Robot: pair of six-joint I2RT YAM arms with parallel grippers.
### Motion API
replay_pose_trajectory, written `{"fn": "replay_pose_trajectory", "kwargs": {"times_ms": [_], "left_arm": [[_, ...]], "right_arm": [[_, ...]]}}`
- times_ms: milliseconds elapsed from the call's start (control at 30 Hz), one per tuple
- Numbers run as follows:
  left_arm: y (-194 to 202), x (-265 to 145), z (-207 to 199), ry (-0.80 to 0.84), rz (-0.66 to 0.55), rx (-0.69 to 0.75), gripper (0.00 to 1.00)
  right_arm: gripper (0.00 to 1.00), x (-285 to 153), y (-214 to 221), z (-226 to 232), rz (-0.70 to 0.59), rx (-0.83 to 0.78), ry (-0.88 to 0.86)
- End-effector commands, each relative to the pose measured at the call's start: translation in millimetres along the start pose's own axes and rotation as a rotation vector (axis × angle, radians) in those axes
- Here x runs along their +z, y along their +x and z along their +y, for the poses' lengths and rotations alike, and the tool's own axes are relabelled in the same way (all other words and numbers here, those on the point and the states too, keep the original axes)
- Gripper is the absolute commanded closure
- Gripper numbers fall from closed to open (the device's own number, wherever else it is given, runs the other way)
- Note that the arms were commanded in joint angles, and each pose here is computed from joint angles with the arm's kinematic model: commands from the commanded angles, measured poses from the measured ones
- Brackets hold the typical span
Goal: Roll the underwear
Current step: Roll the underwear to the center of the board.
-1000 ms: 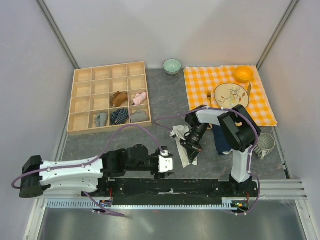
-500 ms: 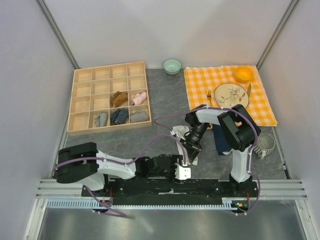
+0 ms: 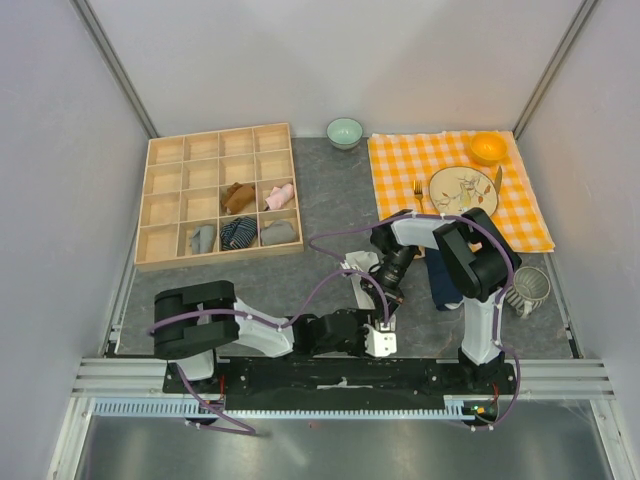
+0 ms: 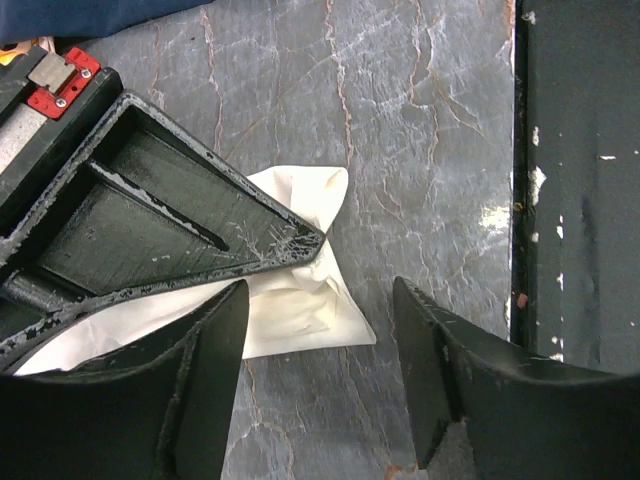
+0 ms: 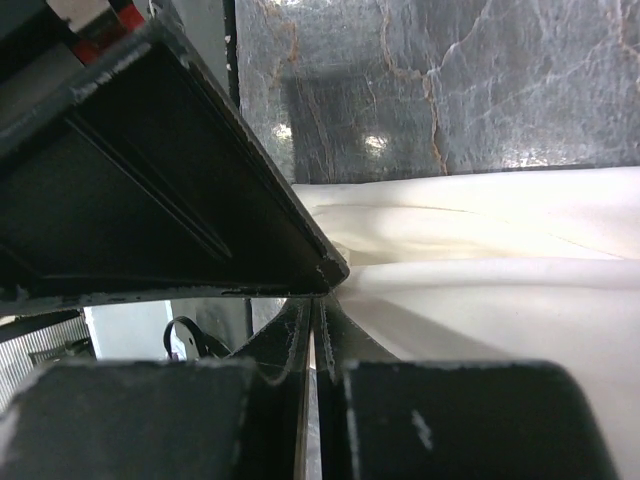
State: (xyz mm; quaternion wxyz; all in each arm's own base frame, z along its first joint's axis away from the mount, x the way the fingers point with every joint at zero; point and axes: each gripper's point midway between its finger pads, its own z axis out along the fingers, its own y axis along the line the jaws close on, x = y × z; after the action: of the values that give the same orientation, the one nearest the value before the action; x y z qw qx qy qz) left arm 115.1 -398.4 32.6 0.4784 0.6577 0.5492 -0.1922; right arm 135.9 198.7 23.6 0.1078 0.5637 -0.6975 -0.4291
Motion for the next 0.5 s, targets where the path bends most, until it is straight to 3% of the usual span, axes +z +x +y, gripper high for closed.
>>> {"fn": "replay_pose_trajectory", "kwargs": {"times_ms": [0, 233, 400, 467], "left_arm": [[-16, 10, 14, -0.067, -0.039, 0.030, 0.37], [-3, 13, 12, -0.069, 0.016, 0.017, 0.54], [1, 14, 9, -0.056, 0.038, 0.005, 0.75], [-2, 13, 9, -0.053, 0.036, -0.008, 0.79]], "right_arm": [[0.95, -3, -11, 4, -0.050, -0.022, -0.034], [0.94, -2, -11, 5, -0.049, -0.023, -0.043], [0.94, -3, -11, 6, -0.050, -0.024, -0.046], [0.94, -3, -10, 7, -0.050, -0.026, -0.050]]}}
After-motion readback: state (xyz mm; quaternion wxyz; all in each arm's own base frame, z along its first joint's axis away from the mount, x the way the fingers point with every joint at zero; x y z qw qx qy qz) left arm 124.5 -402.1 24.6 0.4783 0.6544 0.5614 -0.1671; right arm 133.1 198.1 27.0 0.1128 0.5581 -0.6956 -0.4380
